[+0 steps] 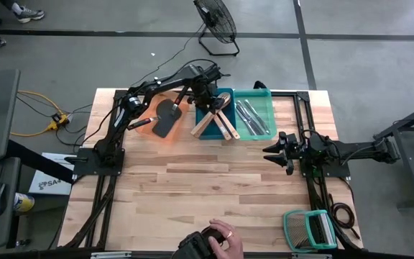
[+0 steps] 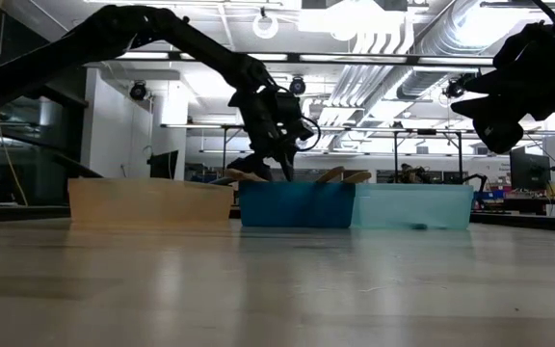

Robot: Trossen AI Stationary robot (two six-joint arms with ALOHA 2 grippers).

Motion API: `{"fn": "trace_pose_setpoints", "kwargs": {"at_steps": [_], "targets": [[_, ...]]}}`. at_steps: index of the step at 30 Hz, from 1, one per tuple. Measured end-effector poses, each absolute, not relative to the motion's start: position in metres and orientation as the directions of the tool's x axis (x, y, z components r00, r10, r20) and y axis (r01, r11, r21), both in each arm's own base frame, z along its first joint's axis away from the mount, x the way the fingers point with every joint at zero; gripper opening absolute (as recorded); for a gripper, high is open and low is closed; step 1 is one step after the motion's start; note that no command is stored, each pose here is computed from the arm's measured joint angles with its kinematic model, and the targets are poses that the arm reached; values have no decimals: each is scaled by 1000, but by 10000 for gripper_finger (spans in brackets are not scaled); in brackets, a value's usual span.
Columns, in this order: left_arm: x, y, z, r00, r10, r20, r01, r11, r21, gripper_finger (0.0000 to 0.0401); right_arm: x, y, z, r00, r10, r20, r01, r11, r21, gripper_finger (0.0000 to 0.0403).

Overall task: Pick & Place Kitchen Items
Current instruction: Put the brown wooden spoon into the blue bin, then return to Home Position

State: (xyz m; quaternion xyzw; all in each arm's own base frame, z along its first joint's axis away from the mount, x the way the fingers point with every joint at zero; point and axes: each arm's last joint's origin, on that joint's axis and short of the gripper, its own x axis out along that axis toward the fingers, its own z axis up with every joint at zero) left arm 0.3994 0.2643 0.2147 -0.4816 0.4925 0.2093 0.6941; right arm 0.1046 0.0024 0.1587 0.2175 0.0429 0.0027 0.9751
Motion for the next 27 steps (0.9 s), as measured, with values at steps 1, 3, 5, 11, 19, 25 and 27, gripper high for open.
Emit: {"fn": "trace_pose_setpoints", "kwargs": {"at_steps": [1, 3, 5, 11, 19, 25, 27], "targets": [[400, 264, 215, 428, -184, -885, -764, 449, -463, 172, 105, 2, 159, 996, 24, -82, 13, 905, 424, 156], [401, 262, 215, 427, -184, -885, -762, 454, -462, 173, 105, 2, 159, 996, 24, -82, 13, 905, 424, 156], [402, 260, 215, 424, -181, -887, -752, 475, -457, 172, 105, 2, 159, 996, 24, -82, 13, 905, 424, 156], [405, 254, 216, 420, -184, -889, -713, 540, -448, 119, 105, 2, 159, 996, 24, -82, 13, 905, 424, 156], [403, 250, 234, 423, -113, -899, -672, 626, -395, 6, 105, 2, 159, 996, 24, -82, 13, 905, 424, 156], [404, 246, 237, 431, -125, -894, -657, 636, -405, 44, 105, 2, 159, 996, 24, -82, 13, 906, 424, 156], [405, 244, 237, 429, -123, -895, -654, 641, -401, 60, 105, 2, 159, 996, 24, -83, 13, 905, 424, 156]]}}
